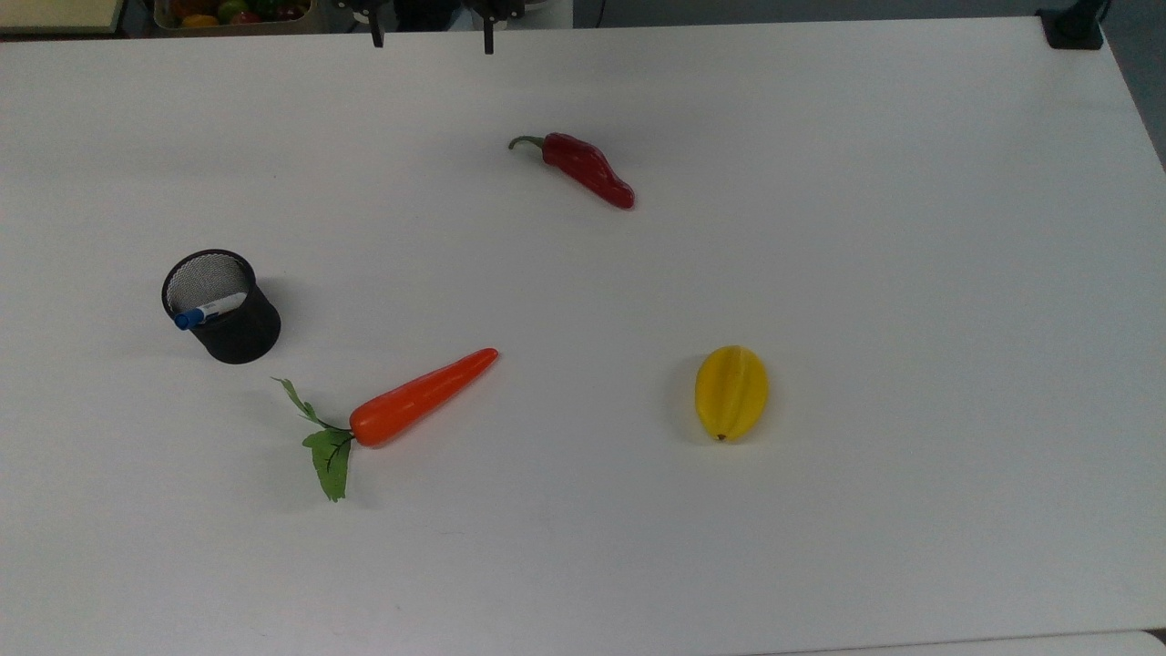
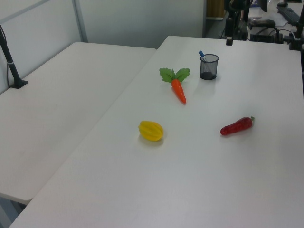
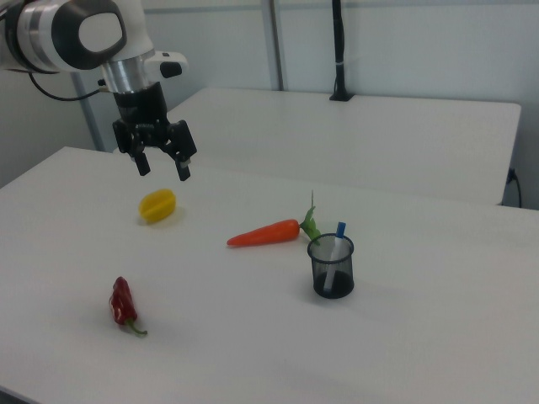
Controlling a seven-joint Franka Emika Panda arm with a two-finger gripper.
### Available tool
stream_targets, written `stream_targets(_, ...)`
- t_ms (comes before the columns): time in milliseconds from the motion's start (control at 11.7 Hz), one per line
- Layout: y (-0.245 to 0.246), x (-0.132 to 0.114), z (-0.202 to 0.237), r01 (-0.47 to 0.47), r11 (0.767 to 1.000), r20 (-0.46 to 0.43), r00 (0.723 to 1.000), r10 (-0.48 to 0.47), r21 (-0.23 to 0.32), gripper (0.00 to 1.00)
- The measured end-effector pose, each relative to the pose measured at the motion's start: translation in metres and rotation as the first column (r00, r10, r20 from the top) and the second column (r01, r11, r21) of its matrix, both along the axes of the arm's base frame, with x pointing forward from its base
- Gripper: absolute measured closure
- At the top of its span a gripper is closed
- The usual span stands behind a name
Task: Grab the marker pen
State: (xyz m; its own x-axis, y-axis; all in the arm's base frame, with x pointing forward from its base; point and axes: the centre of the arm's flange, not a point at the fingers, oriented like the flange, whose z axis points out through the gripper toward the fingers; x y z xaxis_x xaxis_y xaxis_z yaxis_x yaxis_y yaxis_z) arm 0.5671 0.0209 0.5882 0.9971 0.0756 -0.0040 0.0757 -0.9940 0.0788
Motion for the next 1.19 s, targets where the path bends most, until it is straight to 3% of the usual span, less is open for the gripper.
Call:
stream_targets(683, -0.005, 0.002, -0.006, 0.010, 1.000, -0.011, 1.000, -0.010, -0.002, 0.00)
stream_targets(1024, -0.054, 0.018, -0.022, 0.088, 0.996, -0.032, 0.996, -0.089, -0.014, 0.00)
stream_targets(1195, -0.081, 0.024, -0.020, 0.132, 0.991, -0.001, 0.991, -0.132, -0.014, 0.00)
